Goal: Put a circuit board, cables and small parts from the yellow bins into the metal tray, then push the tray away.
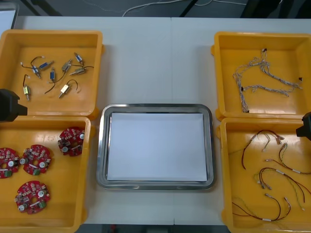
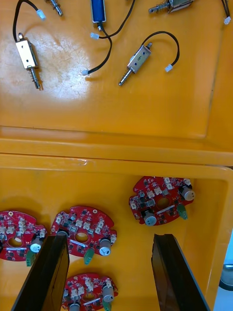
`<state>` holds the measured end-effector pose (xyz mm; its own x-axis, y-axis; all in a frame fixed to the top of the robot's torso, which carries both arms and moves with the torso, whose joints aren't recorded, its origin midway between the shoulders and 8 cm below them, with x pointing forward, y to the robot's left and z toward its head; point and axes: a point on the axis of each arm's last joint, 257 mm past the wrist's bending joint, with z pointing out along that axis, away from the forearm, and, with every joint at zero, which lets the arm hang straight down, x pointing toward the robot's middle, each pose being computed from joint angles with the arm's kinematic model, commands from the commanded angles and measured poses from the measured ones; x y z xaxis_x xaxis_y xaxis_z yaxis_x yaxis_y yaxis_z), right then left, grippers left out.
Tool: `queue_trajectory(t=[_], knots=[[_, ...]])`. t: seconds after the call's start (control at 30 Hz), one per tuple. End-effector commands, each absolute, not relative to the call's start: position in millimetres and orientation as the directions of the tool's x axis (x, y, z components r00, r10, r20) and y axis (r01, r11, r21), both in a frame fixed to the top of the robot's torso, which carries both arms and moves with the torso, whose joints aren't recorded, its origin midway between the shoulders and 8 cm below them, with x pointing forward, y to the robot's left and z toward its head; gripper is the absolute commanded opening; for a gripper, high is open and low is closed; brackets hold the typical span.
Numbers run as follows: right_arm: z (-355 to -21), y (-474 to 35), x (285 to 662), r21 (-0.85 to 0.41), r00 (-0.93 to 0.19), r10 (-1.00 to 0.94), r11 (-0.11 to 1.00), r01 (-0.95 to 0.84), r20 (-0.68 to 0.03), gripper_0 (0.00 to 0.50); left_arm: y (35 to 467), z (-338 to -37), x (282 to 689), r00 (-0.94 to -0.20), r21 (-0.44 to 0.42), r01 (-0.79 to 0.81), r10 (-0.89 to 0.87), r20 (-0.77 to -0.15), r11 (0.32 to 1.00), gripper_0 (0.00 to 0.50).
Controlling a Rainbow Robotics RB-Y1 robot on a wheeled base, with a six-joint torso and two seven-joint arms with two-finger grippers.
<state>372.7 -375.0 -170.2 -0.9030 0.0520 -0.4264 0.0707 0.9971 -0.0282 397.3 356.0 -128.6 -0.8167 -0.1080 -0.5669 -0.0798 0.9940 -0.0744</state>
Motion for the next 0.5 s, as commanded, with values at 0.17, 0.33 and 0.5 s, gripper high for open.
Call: queue_trajectory(t=[0.17,0.33,0.5], knots=[[-153.4,-386.3,373.2,-0.037,-0.882,0.095,0.991,0.126,-0.461,0.500,373.1,-118.7,390.0,-0.806,-0.028,-0.097,-0.095,-0.584,0.995,0.500],[-153.4,-386.3,373.2,-0.037,-0.882,0.095,0.991,0.126,-0.461,0.500,373.1,-118.7,390.0,-0.806,-0.028,-0.097,-0.095,-0.584,0.995,0.500],[-153.4,-386.3,373.2,-0.037,-0.882,0.095,0.991,0.126,-0.461,0.500,373.1,-118.7,390.0,-0.806,-0.028,-0.097,-0.095,-0.584,0.995,0.500]])
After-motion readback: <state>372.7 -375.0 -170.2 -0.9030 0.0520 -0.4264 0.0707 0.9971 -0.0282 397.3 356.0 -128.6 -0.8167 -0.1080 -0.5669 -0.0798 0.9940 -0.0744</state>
